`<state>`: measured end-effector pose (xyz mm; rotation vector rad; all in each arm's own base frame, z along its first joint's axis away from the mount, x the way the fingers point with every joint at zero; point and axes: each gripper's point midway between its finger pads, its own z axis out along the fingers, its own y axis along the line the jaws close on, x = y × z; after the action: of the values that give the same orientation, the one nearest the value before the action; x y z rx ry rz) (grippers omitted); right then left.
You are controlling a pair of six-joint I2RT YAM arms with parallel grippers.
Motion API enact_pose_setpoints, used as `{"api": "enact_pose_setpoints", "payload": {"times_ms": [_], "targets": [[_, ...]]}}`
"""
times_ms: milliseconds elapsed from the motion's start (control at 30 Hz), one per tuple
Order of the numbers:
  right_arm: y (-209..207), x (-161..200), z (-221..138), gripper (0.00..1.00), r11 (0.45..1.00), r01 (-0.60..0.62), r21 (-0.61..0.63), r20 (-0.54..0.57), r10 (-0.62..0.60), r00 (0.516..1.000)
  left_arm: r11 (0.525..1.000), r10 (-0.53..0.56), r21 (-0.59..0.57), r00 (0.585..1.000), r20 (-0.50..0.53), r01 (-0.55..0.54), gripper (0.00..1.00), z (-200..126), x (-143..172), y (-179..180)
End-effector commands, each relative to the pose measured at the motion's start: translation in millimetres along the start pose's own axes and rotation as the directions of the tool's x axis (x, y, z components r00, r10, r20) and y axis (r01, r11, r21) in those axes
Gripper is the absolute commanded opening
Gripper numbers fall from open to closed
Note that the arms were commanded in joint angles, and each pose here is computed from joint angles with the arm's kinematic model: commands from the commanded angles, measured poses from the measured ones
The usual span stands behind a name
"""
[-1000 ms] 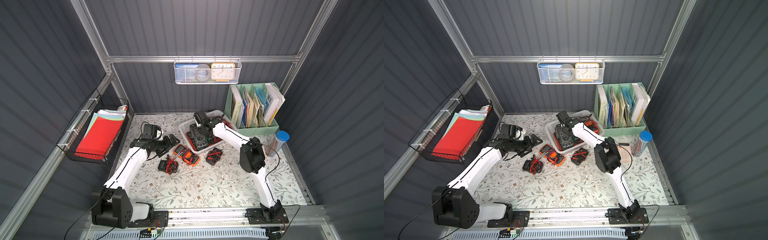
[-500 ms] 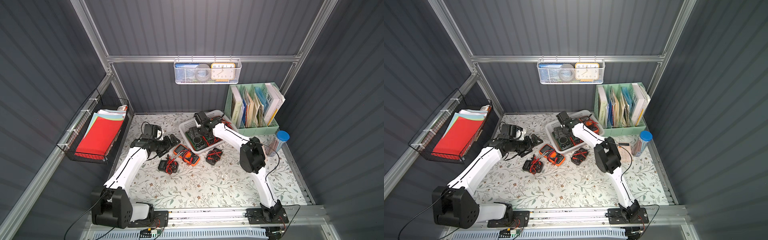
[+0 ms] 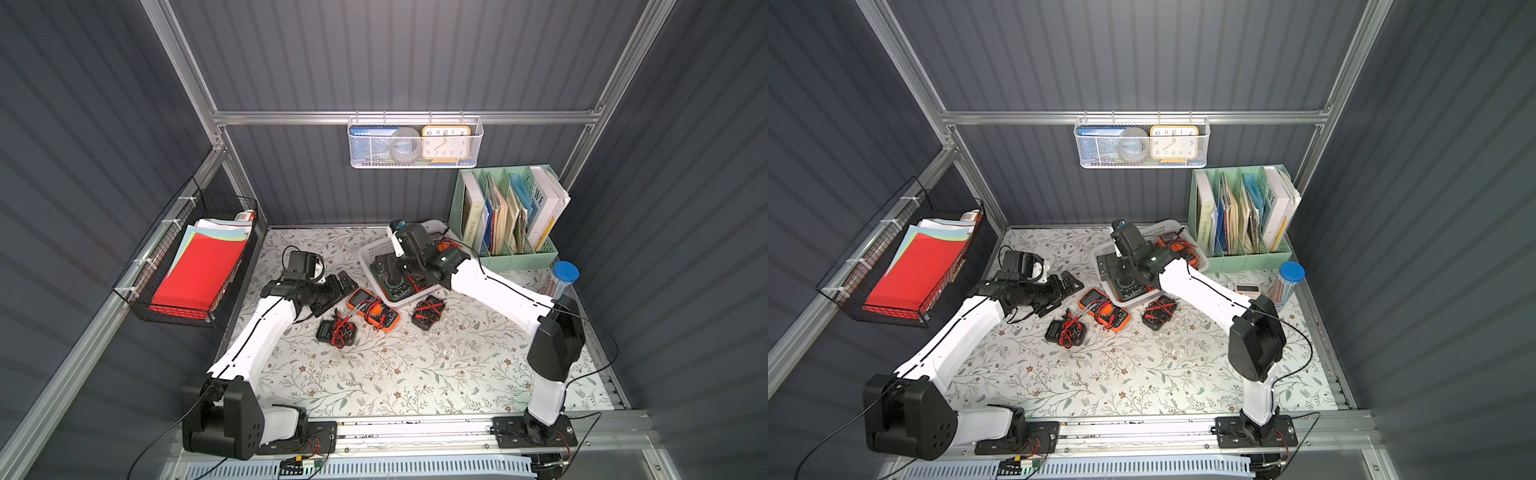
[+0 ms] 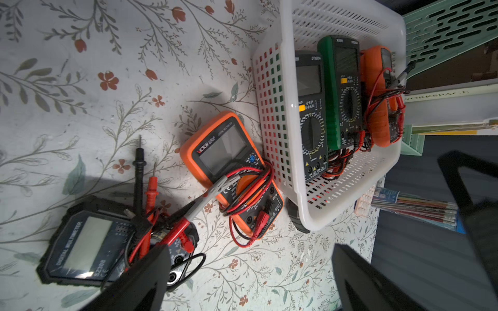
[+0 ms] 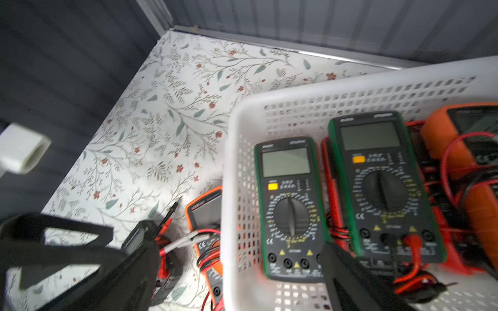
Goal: Put the multimeter into the basket
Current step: Place the multimeter in the basket, then pick up the multimeter from the center of the board.
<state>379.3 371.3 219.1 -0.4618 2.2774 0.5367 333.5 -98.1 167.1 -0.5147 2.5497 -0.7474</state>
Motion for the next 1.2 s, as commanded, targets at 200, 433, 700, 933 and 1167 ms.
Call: {"api": "enact_pose_setpoints", "payload": {"times_ms": [200, 433, 700, 933, 1167], "targets": [[-3, 107, 23, 0.99, 0.998, 0.024, 0.065, -0.161, -0.013, 0.987, 0.995, 0.02, -0.1, 1.0, 0.017, -0.018, 0.99, -16, 2, 15], [-20, 141, 45, 0.99, 0.99, 0.062, 0.123, -0.205, -0.035, 0.978, 0.996, 0.02, -0.085, 1.0, 0.017, -0.018, 0.99, -18, 1, 14], [-1, 113, 9, 0.99, 0.999, 0.037, 0.025, -0.091, -0.035, 0.995, 0.997, 0.034, -0.07, 0.999, 0.023, -0.033, 0.99, -20, 0, 9], [0, 108, -17, 0.99, 0.999, 0.033, 0.012, -0.083, -0.032, 0.996, 0.997, 0.059, -0.049, 0.998, 0.021, -0.058, 0.99, -17, -4, 5], [-14, 150, 8, 0.99, 0.999, -0.008, 0.033, -0.14, 0.013, 0.99, 0.997, 0.069, -0.04, 0.997, 0.017, -0.068, 0.99, -15, -4, 3]]}}
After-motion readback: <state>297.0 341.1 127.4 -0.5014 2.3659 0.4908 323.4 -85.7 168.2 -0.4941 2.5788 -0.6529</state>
